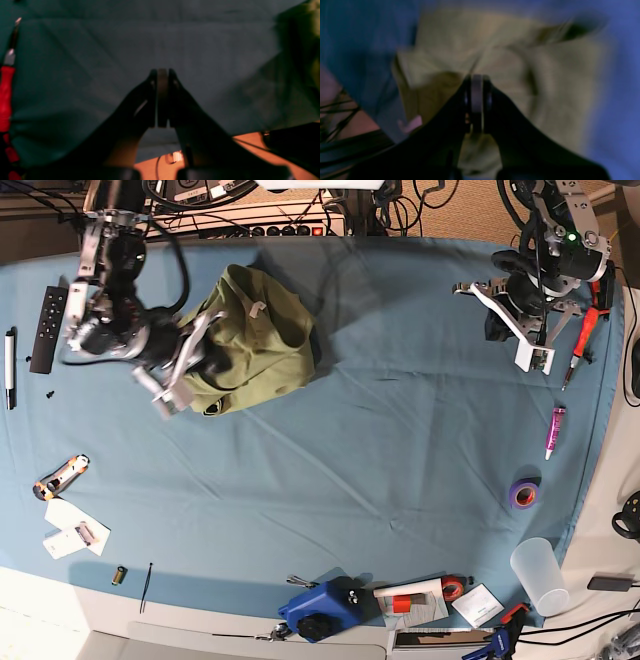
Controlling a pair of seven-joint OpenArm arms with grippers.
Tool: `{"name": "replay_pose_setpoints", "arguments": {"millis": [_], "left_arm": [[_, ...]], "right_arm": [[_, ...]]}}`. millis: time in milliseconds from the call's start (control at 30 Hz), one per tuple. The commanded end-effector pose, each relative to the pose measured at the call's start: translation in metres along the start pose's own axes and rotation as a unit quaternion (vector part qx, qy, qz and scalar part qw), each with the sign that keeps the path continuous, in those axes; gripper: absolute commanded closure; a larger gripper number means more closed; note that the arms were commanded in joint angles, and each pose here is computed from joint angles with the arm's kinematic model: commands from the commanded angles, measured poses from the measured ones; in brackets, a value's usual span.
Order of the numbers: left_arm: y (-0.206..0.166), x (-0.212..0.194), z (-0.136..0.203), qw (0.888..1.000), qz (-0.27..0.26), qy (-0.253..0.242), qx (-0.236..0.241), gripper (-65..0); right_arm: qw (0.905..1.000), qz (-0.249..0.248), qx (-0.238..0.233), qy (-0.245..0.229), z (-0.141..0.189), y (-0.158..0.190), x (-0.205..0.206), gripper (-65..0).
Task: Layout the t-shirt on the table in an organized manner, then fold the t-shirt properly
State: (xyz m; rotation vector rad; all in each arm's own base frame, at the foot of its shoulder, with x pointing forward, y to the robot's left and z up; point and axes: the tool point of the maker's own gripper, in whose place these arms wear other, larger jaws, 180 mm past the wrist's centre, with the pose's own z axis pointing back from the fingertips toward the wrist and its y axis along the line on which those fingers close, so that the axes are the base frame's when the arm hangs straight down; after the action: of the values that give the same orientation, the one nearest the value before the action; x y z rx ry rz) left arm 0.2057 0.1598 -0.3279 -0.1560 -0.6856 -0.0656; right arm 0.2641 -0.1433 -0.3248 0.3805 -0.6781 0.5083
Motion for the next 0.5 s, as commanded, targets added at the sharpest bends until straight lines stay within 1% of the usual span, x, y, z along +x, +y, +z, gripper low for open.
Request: {"name": "replay_pose_setpoints", "arguments": {"millis": [0,100,167,233,333,467], "left_arm": [[0.002,0.003,0.004,1.000,-0.008,-0.009,0.006,0.0],[0.004,-0.003,0.005,1.000,-0.010,0.009,0.012,0.0],[0.003,-0.007,0.007,1.000,-0.011,0.013,0.013,0.0],[0.002,-0.012,0.012,1.000,-0.014,0.018,0.014,0.0],[0.006,-0.022,0.022,0.998,-0.027,0.033,0.036,0.0],[0.012,-0.041,0.031,0.996,-0.034,0.063,0.060,0.0]], "right_arm": [[0.9990,0.022,-0.017,-0.035,0.015,-0.003,0.019,0.0],[0.9944,0.046,-0.078,-0.055,0.044,-0.013,0.029,0.0],[0.9918,0.049,-0.101,-0.061,0.060,-0.014,0.026,0.0],[0.9908,0.045,-0.117,-0.051,0.072,-0.014,0.014,0.0],[0.9918,0.034,-0.120,-0.025,0.082,-0.006,-0.009,0.0],[0.9942,0.018,-0.102,0.031,0.087,0.013,-0.046,0.0]]}}
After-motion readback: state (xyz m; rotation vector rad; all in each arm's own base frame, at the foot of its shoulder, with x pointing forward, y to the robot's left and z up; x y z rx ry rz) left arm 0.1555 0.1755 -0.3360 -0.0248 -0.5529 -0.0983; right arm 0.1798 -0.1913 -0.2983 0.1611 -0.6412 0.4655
